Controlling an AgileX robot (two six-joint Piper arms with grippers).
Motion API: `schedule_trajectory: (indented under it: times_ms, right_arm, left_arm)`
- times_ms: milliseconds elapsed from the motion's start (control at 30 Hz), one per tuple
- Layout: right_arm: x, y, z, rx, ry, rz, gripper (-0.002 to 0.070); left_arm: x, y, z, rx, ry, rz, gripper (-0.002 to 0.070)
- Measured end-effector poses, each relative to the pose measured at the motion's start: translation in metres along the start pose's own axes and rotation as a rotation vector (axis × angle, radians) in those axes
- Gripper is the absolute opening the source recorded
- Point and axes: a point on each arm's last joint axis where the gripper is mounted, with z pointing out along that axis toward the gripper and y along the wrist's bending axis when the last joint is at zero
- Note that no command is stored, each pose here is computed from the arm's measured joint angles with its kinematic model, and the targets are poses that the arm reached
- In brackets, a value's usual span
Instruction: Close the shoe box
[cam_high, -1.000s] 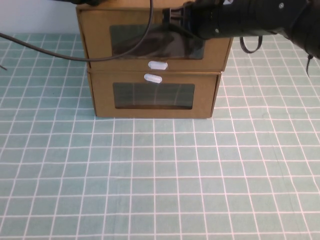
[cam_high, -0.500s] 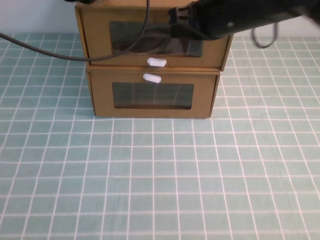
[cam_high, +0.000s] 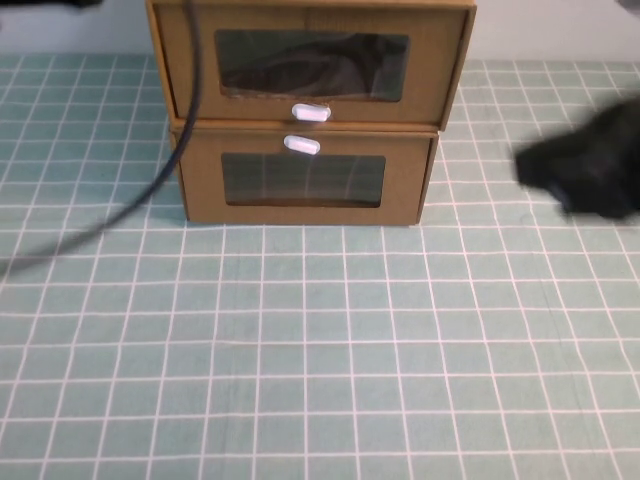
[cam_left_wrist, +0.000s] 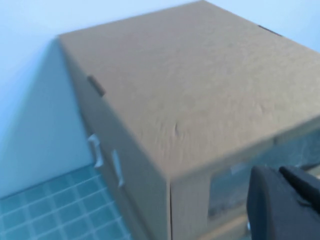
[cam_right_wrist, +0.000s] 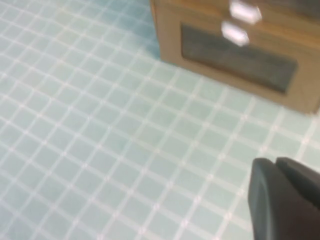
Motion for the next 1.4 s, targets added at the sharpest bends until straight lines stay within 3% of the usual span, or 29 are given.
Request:
schedule_trajectory:
  times_ms: [333, 567, 833, 1133, 1400]
  right_arm:
    - [0.125, -0.004, -0.088, 0.019, -0.193, 0.060, -0.0011]
    - [0.183, -0.009, -0.105, 0.029, -0.339, 0.092, -0.0011]
    - [0.200, -0.016, -0.069, 0.029, -0.403, 0.097, -0.0011]
    - [0.219, -0.025, -0.026, 0.018, -0.609, 0.093, -0.0011]
    - [0.224, -0.026, -0.020, 0.018, -0.622, 0.093, -0.0011]
  left_arm:
    - [0.097, -0.052, -0.135, -0.095, -0.174, -0.026, -0.0005]
    - [0.167, -0.079, -0.201, -0.165, -0.438, -0.033, -0.0005]
    - [0.218, -0.081, -0.182, -0.166, -0.365, -0.069, -0.0005]
    - [0.280, -0.069, -0.148, -0.276, -0.249, -0.137, -0.0005]
    - [0.286, -0.072, -0.146, -0.251, -0.211, -0.147, -0.0005]
